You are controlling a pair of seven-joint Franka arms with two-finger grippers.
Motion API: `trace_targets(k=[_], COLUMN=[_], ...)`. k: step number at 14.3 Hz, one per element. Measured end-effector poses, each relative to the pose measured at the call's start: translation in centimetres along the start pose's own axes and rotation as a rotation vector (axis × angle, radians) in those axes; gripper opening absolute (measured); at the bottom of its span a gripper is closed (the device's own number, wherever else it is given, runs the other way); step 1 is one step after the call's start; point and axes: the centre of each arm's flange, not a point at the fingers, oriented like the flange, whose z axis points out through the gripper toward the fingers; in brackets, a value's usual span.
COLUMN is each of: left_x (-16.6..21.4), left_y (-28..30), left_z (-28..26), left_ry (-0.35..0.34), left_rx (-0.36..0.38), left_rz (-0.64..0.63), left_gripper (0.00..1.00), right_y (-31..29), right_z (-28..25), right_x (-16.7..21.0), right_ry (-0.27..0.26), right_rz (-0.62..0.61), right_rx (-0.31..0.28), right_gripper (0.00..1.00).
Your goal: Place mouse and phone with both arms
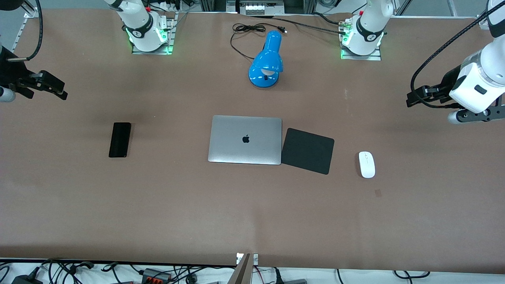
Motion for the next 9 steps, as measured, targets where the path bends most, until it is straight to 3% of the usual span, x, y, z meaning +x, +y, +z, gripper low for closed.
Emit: trace_targets(k=[5,9], left_x=[2.2,8.9], left_y=[0.1,0.4], left_z=[1.2,8.9], left_ry=[0.059,0.094], left_rx=[-0.022,-0.062], left_rz=[-0.004,-0.013], left_gripper=[1.0,1.0], right_y=[-0.2,-0.2], right_z=[4.4,10.4], right_x=[1.6,3.9], right_ry=[-0.083,-0.115], right_rz=[-0.004,-0.005], right_rx=[0.002,0.004], right_gripper=[1.0,1.0])
